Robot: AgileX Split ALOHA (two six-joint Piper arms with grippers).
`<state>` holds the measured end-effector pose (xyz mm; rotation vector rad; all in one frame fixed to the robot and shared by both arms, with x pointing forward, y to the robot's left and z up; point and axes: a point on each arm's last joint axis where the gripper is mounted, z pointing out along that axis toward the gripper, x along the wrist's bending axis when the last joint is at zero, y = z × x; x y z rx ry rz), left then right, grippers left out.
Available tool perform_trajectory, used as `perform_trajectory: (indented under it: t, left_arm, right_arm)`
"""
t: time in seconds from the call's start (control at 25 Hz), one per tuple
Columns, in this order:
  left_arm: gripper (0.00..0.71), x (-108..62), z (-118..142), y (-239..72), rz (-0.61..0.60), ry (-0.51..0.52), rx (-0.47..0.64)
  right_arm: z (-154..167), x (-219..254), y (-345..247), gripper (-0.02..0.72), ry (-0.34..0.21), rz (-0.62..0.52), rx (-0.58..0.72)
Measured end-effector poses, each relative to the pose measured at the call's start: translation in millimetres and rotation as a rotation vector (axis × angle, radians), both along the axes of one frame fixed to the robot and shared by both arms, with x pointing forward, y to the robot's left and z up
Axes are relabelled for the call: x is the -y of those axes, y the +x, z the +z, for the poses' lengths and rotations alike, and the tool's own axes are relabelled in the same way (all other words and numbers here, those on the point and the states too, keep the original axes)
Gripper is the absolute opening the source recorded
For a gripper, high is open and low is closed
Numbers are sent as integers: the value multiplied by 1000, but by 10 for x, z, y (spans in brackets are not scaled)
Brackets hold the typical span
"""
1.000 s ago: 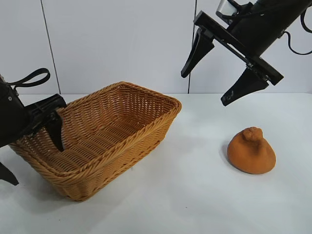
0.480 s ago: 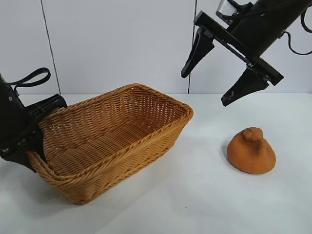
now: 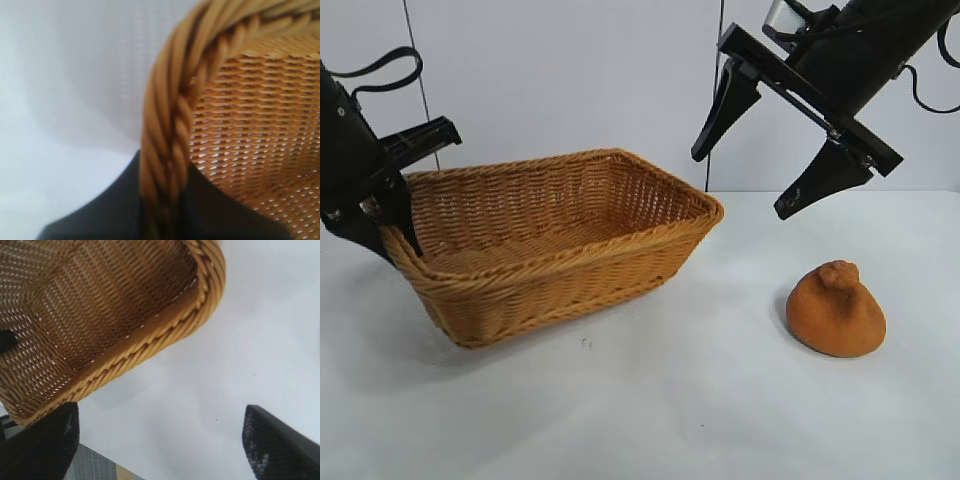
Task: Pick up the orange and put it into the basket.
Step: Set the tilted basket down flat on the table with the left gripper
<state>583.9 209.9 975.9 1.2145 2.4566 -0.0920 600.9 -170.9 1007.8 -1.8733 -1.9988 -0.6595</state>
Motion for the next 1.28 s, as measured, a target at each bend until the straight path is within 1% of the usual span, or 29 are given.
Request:
perform_trajectory:
  t: [0.08,0.2,0.32,0.4,0.52,0.64,0.76,0.92,1.12,1.2,1.24,1.28]
  left_arm:
    - [81,0,35,44,-56,17,-3]
    - [81,38,5,122,-187,45,-40]
    - [81,109,-29,206,-307,23,-65]
    - [81,153,-15,282,-392,16,-54]
    - [80,191,-12,369,-483,16,-47]
    - [80,198,-91,391,-556,30,-63]
    - [80,201,-219,409,-586,35,-89]
    - [79,208,-388,442,-590,35,-115]
    - [78,216,-456,463,-584,29,-116]
    - [115,218,-455,463,-582,27,-116]
    - [163,219,-455,462,-583,26,-116]
    - [229,220,-455,459,-584,24,-118]
  right_arm:
    - [0,1,-1,607,-1,1,-1]
    - [-1,0,-3,607,-1,2,-2]
    - [-1,0,-8,607,-1,5,-7]
    - [-1,1,-9,607,-1,6,-8]
    - [-2,2,-11,607,-3,8,-9]
    - [-3,2,-15,607,-4,11,-13]
    - [-4,3,-20,607,-5,14,-17]
    - [-5,4,-31,607,-7,21,-27]
    - [-5,4,-34,607,-7,23,-30]
    - [-5,4,-34,607,-7,23,-30]
    - [-5,4,-34,607,-7,23,-30]
    - [-5,4,-34,607,-7,23,-30]
